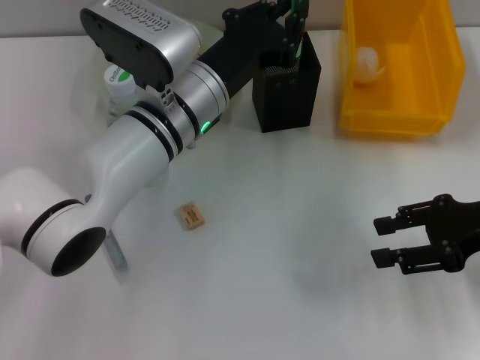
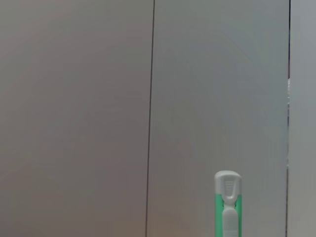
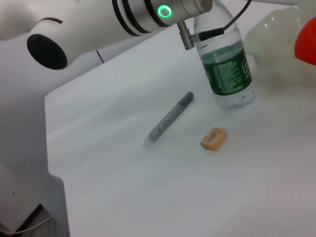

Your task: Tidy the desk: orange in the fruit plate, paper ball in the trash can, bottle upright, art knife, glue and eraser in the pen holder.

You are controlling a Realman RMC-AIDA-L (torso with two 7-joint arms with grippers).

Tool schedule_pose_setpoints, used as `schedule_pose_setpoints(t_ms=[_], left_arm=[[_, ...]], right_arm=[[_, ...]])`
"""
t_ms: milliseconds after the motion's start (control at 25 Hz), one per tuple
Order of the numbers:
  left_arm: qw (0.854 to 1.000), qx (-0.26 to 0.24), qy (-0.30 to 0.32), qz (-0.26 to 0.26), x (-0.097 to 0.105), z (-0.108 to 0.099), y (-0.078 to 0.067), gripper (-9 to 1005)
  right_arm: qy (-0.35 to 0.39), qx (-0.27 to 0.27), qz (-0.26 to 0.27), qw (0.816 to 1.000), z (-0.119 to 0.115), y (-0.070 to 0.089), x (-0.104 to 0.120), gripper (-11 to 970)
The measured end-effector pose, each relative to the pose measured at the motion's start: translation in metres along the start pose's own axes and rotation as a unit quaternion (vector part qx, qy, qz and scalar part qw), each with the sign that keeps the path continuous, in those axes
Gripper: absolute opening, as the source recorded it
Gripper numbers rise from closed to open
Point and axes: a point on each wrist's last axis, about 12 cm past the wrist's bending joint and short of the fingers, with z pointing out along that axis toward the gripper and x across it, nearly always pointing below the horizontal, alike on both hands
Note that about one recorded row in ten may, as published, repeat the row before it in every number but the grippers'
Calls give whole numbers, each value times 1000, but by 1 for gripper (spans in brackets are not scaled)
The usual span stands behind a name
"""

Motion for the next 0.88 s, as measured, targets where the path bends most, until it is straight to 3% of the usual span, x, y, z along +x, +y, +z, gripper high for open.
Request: schedule_pose_setpoints(t_ms=[880], left_arm=[[1000, -12, 6, 11, 0, 3, 0, 307]], right_arm=[[0, -3, -5, 1000, 1, -1, -3, 613]])
